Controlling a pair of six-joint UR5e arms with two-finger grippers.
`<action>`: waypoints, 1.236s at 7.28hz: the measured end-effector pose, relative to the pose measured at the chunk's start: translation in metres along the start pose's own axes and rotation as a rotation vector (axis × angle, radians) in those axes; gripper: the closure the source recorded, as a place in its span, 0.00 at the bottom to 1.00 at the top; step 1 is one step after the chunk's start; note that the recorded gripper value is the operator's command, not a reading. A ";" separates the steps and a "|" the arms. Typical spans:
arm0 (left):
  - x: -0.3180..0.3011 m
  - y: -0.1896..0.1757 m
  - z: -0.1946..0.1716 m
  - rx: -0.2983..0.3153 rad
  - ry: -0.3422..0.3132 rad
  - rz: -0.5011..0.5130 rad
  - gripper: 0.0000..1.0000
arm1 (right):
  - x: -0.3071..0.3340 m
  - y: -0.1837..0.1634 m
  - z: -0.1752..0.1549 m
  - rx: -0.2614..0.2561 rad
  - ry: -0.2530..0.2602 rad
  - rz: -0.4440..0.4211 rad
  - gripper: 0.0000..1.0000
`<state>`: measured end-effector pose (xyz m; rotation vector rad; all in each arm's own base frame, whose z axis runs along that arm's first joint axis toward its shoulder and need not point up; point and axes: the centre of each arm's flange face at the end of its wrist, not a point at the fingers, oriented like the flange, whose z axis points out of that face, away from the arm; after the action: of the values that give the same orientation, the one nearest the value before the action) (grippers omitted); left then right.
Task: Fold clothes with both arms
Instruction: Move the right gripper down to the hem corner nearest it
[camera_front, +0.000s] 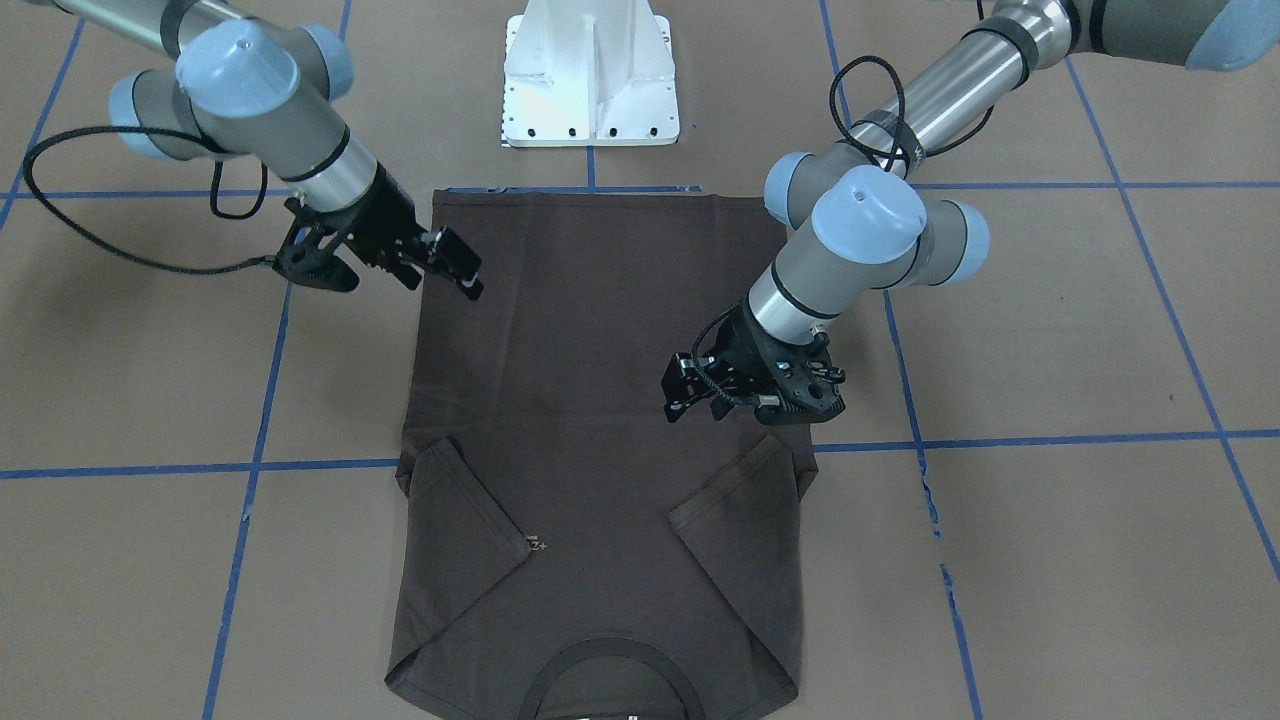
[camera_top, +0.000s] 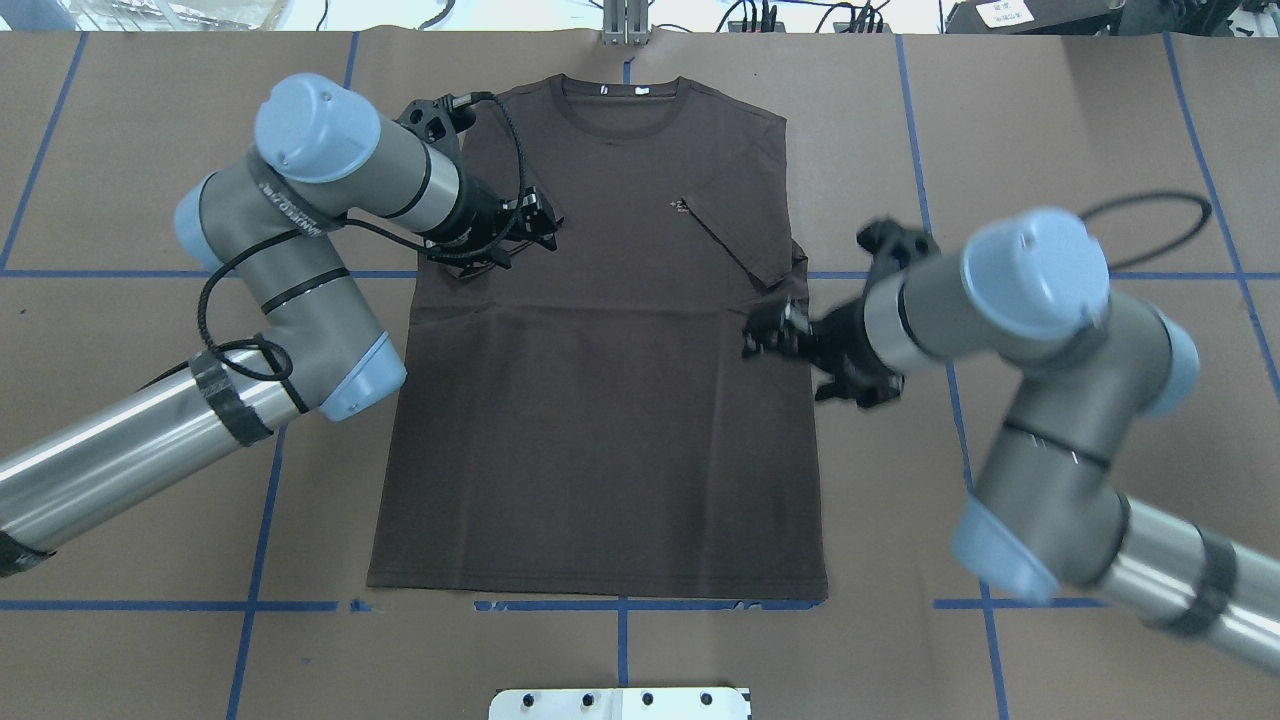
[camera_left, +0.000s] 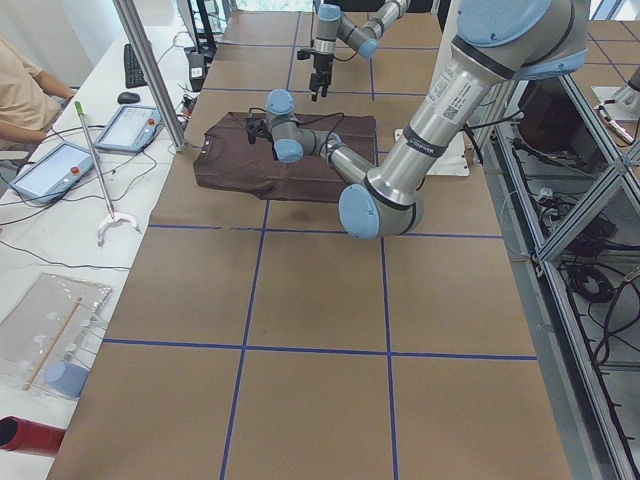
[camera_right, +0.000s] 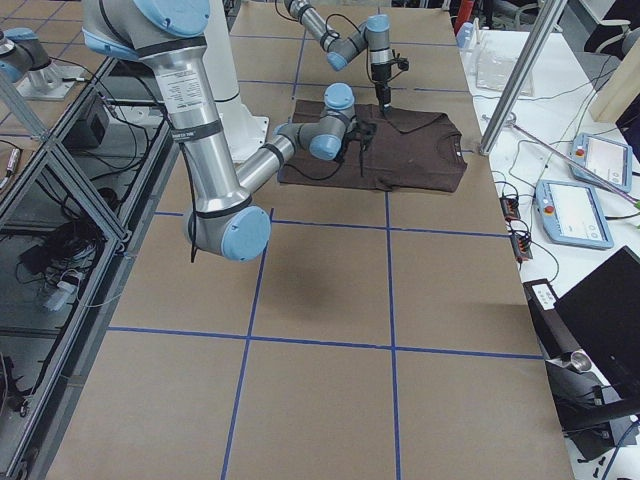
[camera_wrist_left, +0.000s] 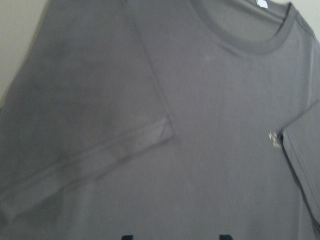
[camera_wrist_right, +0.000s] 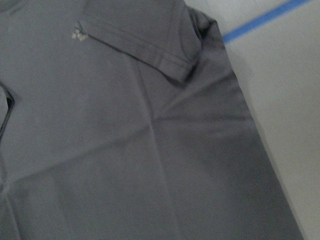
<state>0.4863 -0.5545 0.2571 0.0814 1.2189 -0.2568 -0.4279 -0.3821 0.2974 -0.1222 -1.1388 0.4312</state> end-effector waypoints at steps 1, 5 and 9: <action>-0.001 0.010 -0.005 -0.010 0.012 -0.001 0.34 | 0.024 0.042 0.006 0.003 0.019 0.020 0.14; 0.001 0.025 -0.005 -0.026 0.029 -0.007 0.32 | 0.096 0.134 0.052 0.095 0.142 0.130 0.27; 0.000 0.031 0.000 -0.035 0.025 -0.019 0.32 | 0.109 0.156 0.059 0.108 0.220 0.132 0.59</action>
<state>0.4933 -0.5239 0.2550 0.0432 1.2489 -0.2514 -0.4857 -0.2042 0.3667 -0.1475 -0.8917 0.5810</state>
